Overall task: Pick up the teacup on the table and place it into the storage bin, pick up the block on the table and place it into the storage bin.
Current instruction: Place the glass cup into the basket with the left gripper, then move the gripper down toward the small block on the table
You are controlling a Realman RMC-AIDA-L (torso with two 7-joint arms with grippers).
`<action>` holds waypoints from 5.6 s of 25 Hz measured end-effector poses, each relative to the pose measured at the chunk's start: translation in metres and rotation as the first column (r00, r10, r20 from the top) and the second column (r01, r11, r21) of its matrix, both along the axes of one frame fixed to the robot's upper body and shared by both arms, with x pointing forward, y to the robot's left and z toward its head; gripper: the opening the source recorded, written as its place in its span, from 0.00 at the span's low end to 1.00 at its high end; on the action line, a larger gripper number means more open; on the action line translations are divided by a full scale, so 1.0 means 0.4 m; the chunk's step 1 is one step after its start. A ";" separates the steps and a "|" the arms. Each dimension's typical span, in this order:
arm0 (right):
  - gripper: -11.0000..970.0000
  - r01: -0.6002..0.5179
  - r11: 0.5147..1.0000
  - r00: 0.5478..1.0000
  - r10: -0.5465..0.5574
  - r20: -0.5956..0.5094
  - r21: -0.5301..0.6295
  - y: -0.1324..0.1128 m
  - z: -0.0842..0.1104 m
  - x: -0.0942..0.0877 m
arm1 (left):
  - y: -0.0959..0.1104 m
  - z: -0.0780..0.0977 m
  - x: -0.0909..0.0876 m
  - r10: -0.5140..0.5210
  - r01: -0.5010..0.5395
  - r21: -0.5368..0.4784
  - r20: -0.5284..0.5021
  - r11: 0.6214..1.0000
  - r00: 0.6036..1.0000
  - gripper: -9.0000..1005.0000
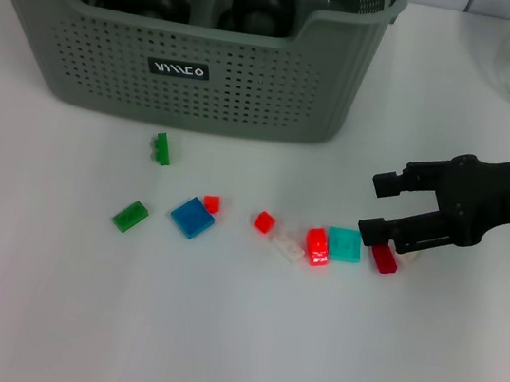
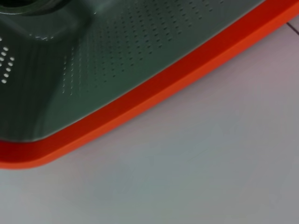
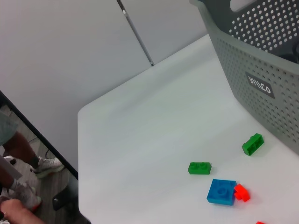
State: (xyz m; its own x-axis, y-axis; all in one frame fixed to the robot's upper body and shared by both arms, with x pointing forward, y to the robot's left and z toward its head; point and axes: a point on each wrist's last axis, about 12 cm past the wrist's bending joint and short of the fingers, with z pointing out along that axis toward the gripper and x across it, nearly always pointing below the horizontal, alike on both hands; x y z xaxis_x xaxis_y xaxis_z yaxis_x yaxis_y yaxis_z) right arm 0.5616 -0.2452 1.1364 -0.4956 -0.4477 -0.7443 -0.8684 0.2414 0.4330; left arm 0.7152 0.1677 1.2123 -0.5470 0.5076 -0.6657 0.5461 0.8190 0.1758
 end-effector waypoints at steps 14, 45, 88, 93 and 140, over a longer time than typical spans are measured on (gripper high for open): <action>0.94 0.005 1.000 1.000 -0.005 -0.005 -0.001 -0.003 -0.005 -0.004 | 0.007 -0.035 -0.006 0.004 -0.003 0.026 -0.016 1.000 1.000 0.06; 0.94 0.003 1.000 1.000 -0.003 0.015 -0.008 -0.016 -0.002 -0.002 | 0.085 0.077 -0.053 0.071 -0.056 -0.121 0.119 0.991 0.990 0.67; 0.94 0.060 0.872 0.997 -0.032 0.064 -0.485 -0.005 -0.015 0.049 | 0.272 -0.315 -0.565 -0.602 0.687 -0.398 0.333 0.608 0.726 0.86; 0.94 0.029 0.852 0.997 0.012 0.075 -0.522 0.017 -0.026 0.052 | 0.268 -0.315 -0.558 -0.594 0.684 -0.399 0.340 0.612 0.729 0.86; 0.73 -0.025 0.756 0.990 0.110 0.089 -0.655 0.100 -0.074 0.065 | 0.299 -0.359 -0.543 -0.542 0.587 -0.341 0.227 0.734 0.809 0.86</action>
State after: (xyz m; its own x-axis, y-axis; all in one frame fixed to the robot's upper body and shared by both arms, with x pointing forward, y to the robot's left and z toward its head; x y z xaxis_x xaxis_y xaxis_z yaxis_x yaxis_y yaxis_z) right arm 0.5877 -0.2052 1.1069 -0.3755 -0.8735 -0.3098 -0.9261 0.3663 0.0900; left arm 0.4978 0.2871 1.0686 -0.1566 0.3970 -0.9044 0.9261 0.3772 0.0052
